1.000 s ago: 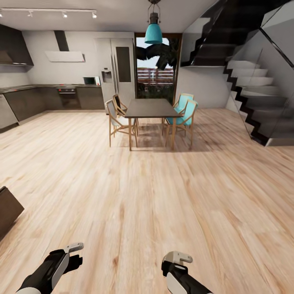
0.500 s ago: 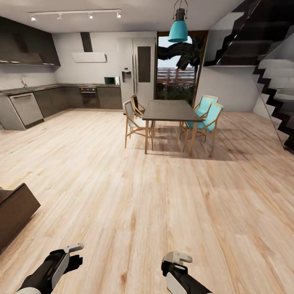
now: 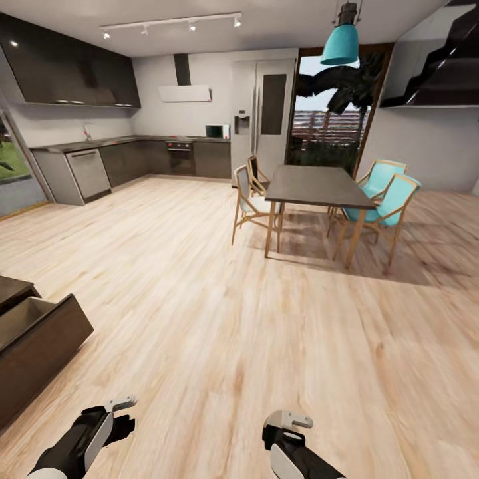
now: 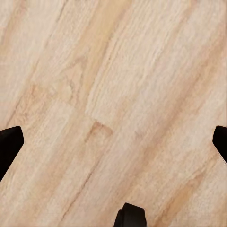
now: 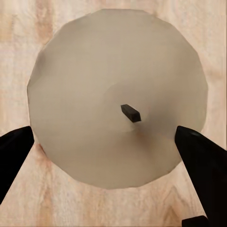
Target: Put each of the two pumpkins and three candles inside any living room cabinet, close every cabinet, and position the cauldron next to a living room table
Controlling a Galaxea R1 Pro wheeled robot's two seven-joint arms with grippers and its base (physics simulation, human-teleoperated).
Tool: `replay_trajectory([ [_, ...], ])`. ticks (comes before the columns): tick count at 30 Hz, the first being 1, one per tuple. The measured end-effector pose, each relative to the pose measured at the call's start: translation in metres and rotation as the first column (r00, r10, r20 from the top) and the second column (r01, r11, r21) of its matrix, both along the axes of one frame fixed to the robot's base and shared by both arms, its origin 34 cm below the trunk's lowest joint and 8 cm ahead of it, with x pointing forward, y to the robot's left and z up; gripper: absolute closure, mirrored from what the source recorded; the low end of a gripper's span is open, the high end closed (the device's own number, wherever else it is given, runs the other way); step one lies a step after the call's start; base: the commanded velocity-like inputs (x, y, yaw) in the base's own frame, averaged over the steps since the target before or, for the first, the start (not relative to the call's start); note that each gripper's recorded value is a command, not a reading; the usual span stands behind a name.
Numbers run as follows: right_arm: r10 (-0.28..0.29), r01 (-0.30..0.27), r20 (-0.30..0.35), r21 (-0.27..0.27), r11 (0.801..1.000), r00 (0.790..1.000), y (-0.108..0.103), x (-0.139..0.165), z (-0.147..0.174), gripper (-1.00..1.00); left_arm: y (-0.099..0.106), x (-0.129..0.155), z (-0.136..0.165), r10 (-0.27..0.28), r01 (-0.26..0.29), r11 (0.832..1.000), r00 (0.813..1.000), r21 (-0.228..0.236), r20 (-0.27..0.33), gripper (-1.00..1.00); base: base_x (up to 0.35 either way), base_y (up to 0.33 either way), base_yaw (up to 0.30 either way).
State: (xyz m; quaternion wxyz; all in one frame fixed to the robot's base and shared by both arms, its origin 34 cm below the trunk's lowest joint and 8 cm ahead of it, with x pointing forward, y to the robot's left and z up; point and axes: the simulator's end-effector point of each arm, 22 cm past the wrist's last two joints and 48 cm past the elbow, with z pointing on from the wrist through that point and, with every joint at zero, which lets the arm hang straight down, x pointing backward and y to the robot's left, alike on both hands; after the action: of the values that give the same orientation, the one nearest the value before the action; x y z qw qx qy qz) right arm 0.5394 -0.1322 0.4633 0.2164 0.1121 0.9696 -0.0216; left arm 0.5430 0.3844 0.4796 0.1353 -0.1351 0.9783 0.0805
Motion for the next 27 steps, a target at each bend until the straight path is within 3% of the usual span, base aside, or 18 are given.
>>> replay_trajectory([
  [12,0.000,0.000,0.000,0.000,1.000,1.000,0.0000,0.0001,0.0001,1.00,0.0008,0.0066,0.0020,-0.002,0.002,1.000,1.000,0.008,0.031,-1.00,0.328,-0.074,0.291],
  [27,0.000,0.000,-0.001,0.000,1.000,1.000,0.0001,0.0000,0.0000,1.00,-0.0006,0.0068,0.0018,-0.002,0.002,1.000,0.999,0.006,0.032,-1.00,0.280,-0.174,0.291],
])
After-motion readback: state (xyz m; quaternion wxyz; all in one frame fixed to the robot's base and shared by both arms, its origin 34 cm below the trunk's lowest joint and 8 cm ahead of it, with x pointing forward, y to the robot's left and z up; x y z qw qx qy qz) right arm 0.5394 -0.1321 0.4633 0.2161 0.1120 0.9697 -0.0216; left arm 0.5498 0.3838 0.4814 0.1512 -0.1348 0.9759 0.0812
